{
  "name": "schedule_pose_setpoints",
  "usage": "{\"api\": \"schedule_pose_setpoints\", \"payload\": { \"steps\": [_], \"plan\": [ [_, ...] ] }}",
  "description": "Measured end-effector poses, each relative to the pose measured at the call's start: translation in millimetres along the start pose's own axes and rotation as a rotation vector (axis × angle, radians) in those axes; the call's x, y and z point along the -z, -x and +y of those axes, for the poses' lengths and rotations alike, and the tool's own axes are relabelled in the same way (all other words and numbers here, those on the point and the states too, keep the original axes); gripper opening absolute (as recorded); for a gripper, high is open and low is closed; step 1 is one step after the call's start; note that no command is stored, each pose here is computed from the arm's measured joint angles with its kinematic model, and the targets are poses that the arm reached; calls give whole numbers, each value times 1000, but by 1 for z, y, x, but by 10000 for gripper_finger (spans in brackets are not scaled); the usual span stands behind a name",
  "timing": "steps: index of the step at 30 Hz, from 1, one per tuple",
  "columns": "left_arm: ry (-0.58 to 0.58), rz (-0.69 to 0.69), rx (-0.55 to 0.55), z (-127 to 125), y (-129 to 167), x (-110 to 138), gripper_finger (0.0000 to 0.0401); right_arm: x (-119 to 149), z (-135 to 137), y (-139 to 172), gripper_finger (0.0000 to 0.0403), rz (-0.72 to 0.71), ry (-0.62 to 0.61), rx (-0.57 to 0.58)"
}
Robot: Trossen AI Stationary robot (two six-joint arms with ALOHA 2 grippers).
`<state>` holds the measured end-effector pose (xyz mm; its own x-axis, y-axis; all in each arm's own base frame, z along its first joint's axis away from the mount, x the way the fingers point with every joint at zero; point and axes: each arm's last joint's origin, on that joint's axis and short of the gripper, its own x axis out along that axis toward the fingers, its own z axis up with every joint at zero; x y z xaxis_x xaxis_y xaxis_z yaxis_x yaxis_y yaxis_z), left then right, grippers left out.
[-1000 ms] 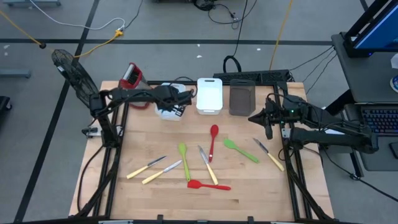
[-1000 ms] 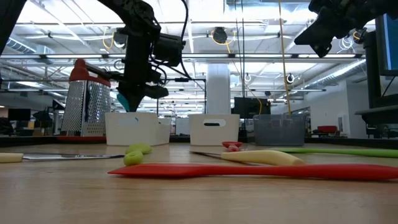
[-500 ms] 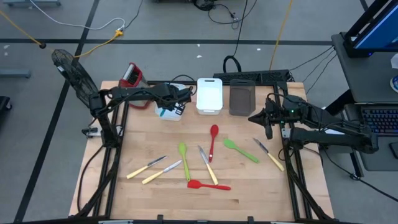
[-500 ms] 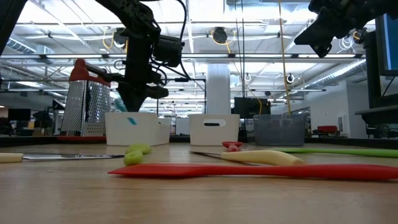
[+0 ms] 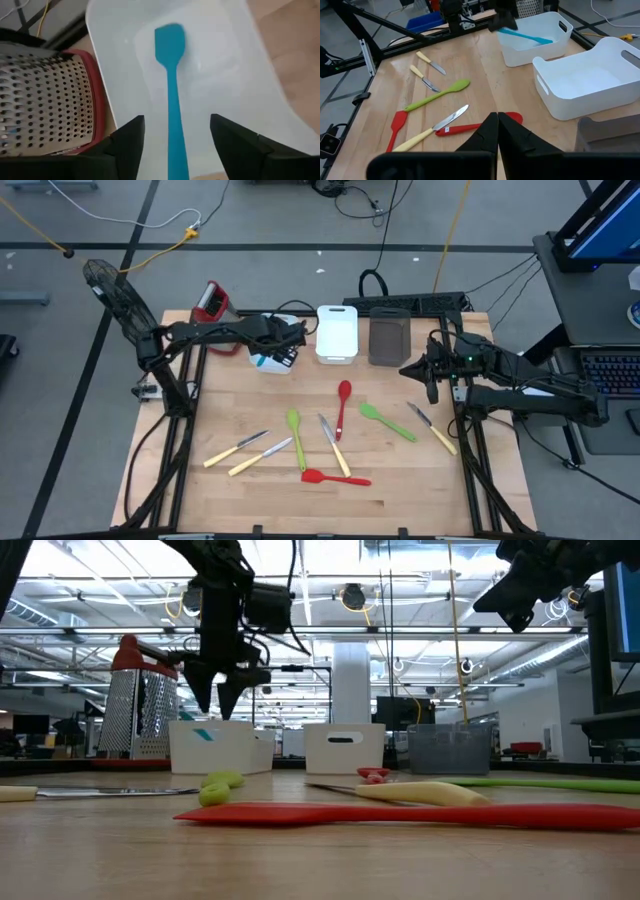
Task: Pick & Place Kitchen Items
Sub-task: Put the green spatula into the left white bin
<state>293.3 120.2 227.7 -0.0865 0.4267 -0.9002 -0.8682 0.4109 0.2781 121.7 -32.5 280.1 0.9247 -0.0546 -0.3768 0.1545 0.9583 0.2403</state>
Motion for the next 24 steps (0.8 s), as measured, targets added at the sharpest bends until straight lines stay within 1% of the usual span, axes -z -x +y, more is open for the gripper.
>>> {"api": "schedule_pose_setpoints", "payload": {
  "steps": [3,6,10,12,14,16,17,20,24],
  "plan": [
    [10,-89,32,3,20,3,237,3,-1,-1,0,21,-6,3],
    [16,-199,104,3,43,5,232,11,-3,-5,0,47,-27,5],
    [-49,-336,230,-4,73,13,221,21,-5,-10,0,85,-50,5],
    [-98,-389,279,-8,85,18,217,27,-5,-13,0,108,-49,-36],
    [-131,-438,330,-14,96,25,213,31,-3,-16,0,120,-46,-106],
    [-155,-462,366,-20,105,33,210,34,-2,-18,0,134,-50,-162],
    [-167,-470,383,-23,108,37,208,36,-1,-19,0,141,-54,-172],
    [-202,-505,450,-35,120,50,204,41,-1,-20,0,158,-54,-194],
    [-237,-547,522,-48,134,67,198,46,-3,-25,0,133,-52,-200]
  ]
}}
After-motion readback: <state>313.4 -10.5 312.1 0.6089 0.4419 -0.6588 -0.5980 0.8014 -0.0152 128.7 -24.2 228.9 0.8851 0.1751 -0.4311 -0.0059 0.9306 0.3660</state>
